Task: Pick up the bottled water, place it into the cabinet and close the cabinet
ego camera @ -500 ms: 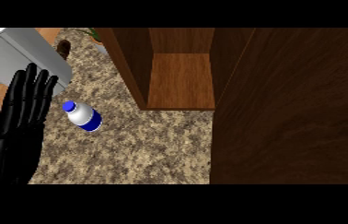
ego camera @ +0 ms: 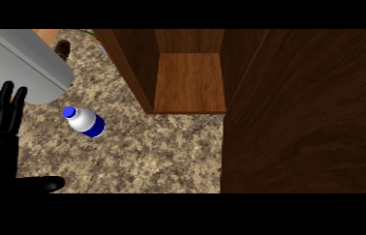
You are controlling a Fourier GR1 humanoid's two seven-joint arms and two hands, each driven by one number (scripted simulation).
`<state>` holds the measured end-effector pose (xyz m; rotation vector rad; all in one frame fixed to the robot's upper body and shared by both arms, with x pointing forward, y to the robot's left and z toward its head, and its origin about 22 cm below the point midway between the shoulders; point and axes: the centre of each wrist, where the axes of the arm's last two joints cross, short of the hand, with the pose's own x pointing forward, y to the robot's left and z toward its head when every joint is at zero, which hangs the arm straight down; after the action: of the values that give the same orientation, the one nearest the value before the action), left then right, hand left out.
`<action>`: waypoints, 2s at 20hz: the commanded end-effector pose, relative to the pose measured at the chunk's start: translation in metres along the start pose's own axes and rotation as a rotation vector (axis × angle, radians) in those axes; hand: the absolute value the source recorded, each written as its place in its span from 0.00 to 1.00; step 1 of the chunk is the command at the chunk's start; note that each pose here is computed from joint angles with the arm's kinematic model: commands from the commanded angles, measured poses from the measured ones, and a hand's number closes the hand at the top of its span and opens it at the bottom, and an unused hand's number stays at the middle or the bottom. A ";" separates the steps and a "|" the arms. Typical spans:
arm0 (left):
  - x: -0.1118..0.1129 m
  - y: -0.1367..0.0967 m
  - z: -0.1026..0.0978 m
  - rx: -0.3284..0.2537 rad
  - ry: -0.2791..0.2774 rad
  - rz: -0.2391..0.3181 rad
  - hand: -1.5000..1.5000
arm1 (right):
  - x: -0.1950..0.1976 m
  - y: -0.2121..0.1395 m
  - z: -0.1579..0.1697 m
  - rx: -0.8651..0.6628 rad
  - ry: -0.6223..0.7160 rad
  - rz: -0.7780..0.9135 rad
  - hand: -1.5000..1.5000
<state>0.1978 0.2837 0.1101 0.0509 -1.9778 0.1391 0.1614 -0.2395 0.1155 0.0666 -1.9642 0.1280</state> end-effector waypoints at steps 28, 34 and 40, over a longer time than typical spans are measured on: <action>0.020 0.037 0.048 0.118 0.131 0.072 0.00 | 0.072 -0.006 0.081 0.076 0.033 -0.074 0.00; -0.016 0.035 0.048 0.170 0.199 0.096 0.00 | 0.078 -0.004 0.099 0.075 0.069 -0.056 0.00; -0.033 0.050 0.043 0.185 0.227 0.099 0.00 | 0.096 0.006 0.104 0.078 0.063 -0.072 0.00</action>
<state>0.1633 0.3204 0.0627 0.0465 -1.7588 0.3706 0.0508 -0.2541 0.1136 0.1629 -1.8319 0.1568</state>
